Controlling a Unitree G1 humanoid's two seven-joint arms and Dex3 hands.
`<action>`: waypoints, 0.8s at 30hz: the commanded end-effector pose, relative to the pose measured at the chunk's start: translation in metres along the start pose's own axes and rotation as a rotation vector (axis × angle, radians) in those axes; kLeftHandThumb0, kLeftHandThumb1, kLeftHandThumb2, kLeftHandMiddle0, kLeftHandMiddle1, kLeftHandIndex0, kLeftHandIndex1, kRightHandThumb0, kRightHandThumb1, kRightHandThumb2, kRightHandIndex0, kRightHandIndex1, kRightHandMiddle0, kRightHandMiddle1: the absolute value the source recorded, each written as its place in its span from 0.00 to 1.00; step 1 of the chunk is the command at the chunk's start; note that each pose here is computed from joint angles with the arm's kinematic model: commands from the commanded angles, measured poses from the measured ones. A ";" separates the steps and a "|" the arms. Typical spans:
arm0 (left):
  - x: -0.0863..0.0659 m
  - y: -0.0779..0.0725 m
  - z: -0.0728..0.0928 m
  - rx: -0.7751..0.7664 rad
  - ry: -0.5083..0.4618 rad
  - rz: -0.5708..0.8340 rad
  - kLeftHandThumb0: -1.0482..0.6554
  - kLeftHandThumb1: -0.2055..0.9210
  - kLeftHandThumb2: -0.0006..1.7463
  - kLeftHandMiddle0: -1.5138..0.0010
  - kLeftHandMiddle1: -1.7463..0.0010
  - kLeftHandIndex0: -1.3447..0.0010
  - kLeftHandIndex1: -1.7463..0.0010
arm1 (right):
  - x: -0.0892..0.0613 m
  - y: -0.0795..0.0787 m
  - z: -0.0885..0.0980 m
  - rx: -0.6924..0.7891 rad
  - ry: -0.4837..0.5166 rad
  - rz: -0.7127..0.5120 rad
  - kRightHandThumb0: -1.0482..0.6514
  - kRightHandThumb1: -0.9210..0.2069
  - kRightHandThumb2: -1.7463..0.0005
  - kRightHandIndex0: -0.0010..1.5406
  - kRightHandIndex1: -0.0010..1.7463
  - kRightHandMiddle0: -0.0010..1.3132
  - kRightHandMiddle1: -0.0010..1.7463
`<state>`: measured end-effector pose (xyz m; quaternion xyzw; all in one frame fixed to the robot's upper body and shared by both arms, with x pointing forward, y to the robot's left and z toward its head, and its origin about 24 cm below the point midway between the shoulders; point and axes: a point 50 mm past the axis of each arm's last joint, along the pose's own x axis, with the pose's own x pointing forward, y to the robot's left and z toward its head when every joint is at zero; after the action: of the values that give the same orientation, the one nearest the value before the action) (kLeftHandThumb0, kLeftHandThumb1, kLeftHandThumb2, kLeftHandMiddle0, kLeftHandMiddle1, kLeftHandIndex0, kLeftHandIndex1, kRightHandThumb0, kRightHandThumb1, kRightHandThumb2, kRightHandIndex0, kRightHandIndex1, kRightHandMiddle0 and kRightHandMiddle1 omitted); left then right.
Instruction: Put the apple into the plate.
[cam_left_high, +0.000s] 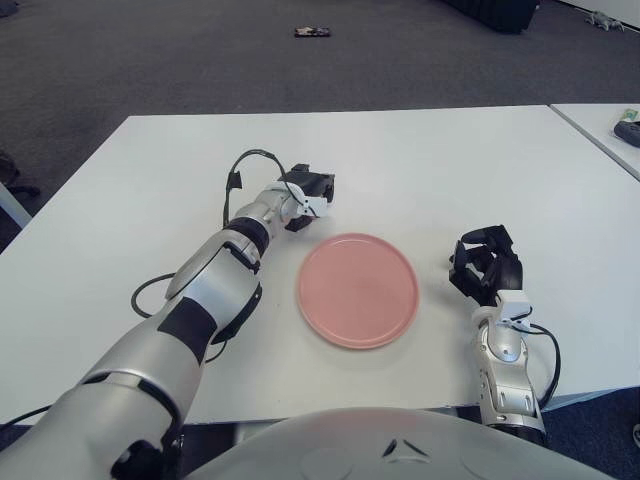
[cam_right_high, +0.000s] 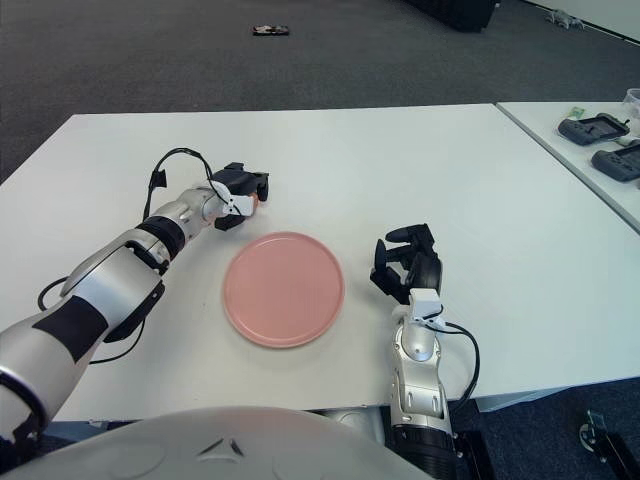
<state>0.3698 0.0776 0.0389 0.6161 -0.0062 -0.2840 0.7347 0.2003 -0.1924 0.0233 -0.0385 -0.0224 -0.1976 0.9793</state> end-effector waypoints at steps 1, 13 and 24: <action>-0.003 -0.008 -0.007 -0.017 0.030 -0.011 0.61 0.09 0.99 0.35 0.09 0.49 0.00 | 0.003 0.000 0.003 0.003 -0.024 0.008 0.38 0.28 0.45 0.40 0.89 0.30 1.00; -0.003 -0.009 -0.008 -0.057 0.030 -0.005 0.61 0.09 1.00 0.35 0.08 0.48 0.00 | 0.003 0.000 0.002 -0.002 -0.011 -0.007 0.38 0.29 0.44 0.39 0.90 0.30 1.00; -0.003 -0.002 -0.010 -0.149 0.034 -0.004 0.61 0.09 1.00 0.35 0.09 0.48 0.00 | 0.002 0.000 0.002 0.003 -0.013 -0.008 0.38 0.29 0.44 0.37 0.91 0.30 1.00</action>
<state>0.3703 0.0818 0.0386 0.5758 0.0111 -0.2730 0.7705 0.2002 -0.1932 0.0233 -0.0397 -0.0225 -0.2003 0.9787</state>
